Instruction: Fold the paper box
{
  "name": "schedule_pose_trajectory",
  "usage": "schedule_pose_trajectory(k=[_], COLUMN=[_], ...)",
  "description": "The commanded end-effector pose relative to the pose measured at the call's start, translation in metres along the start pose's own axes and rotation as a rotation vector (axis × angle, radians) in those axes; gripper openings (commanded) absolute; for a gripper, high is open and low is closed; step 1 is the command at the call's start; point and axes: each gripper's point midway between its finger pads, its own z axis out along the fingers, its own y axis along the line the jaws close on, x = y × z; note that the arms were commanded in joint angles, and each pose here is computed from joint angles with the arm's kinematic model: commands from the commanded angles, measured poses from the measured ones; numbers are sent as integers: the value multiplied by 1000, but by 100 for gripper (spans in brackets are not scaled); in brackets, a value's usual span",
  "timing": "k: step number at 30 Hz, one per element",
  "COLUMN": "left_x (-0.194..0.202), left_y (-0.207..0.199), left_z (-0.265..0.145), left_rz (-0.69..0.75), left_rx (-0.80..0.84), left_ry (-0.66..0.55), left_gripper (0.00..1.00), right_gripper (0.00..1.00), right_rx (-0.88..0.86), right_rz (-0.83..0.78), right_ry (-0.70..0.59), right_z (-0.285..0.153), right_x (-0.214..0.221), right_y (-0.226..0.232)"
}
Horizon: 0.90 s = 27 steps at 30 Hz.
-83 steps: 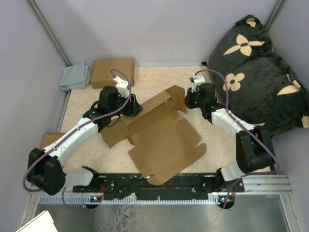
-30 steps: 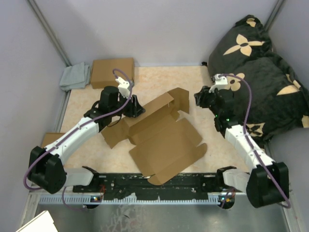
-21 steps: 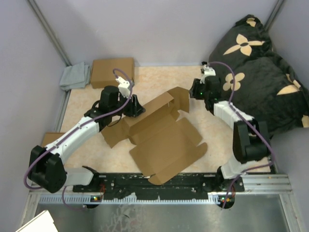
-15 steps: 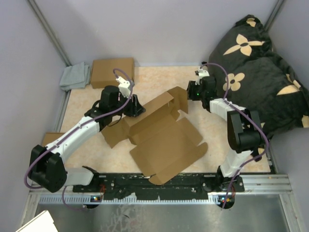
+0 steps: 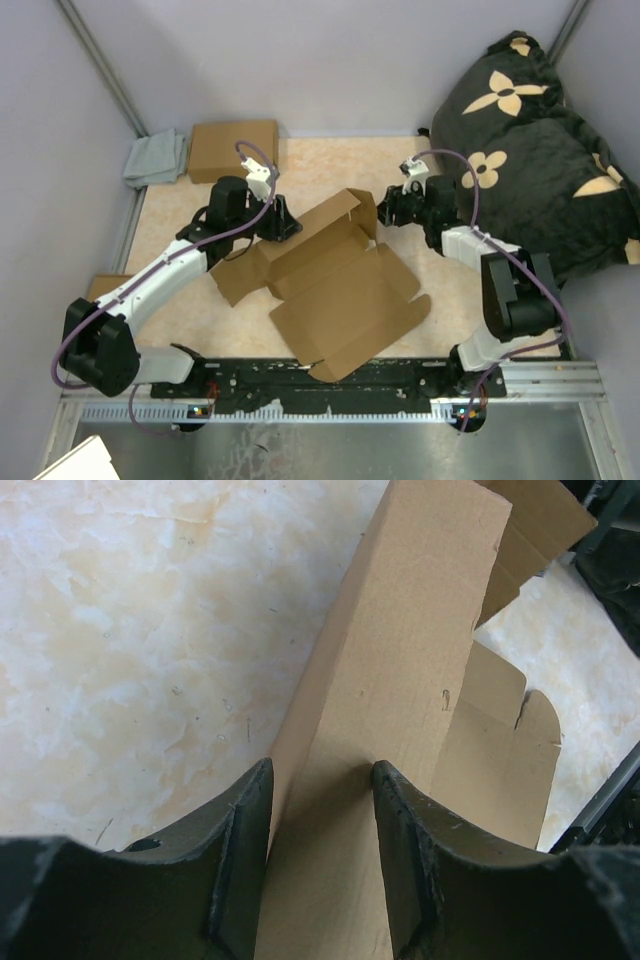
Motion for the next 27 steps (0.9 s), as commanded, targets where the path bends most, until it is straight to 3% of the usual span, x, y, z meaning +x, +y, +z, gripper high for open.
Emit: schedule_pose_trajectory(k=[1,17,27], left_x=[16,17,15], left_y=[1,0,-6], left_z=[3,4,2], left_rz=[-13,-10,-6], left_rx=[-8,-5,27], left_ry=[62,65,63], left_gripper=[50,50,50], right_gripper=[50,52,54], right_rx=[-112,-264,-311], right_rz=[-96,-124,-185], right_ry=[-113,-73,-188], right_z=[-20,-29,-27], right_x=[-30,10,-13], right_y=[29,62,73])
